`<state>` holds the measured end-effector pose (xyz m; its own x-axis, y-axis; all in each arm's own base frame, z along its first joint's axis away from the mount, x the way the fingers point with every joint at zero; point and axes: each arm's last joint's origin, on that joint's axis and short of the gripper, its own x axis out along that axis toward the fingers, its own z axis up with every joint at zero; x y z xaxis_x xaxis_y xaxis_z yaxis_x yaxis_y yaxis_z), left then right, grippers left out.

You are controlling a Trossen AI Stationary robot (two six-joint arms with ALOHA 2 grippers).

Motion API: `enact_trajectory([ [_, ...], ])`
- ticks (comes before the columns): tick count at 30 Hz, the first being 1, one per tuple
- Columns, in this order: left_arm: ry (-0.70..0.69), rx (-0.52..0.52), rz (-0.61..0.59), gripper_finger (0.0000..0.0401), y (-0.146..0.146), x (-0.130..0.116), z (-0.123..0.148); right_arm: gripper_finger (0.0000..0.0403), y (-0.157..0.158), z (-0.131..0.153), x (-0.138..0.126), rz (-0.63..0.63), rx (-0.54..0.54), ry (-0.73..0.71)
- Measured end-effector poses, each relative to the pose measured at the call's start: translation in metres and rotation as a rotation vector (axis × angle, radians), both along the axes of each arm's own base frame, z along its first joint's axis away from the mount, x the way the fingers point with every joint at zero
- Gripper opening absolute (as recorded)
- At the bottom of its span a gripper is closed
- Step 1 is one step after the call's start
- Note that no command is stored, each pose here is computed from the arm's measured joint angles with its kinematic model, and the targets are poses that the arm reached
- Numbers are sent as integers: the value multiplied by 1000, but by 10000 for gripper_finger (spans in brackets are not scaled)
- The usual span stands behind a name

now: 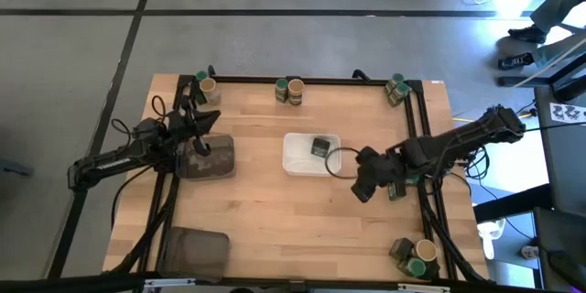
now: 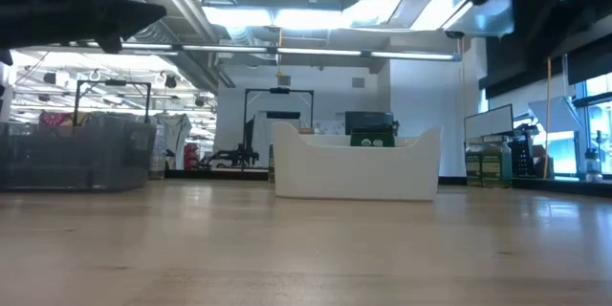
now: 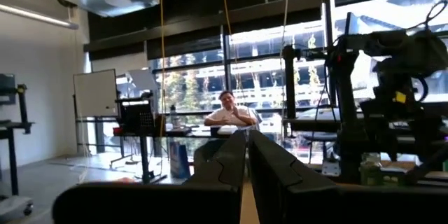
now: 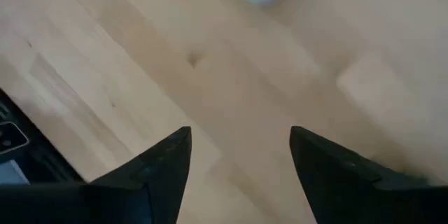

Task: Sort spices by type
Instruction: Put the black seasoning can into the white bin

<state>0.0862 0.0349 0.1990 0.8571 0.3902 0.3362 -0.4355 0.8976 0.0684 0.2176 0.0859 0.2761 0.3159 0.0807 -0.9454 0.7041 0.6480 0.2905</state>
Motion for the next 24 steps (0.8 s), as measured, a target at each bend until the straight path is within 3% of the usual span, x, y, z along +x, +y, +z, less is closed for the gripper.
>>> enact_trajectory([
  [13,13,-64,-19,17,0,1,-3,243,33,-8,-48,-459,-25,303],
  [24,8,-70,-22,17,0,1,-3,243,41,-33,-60,-551,-147,403],
])
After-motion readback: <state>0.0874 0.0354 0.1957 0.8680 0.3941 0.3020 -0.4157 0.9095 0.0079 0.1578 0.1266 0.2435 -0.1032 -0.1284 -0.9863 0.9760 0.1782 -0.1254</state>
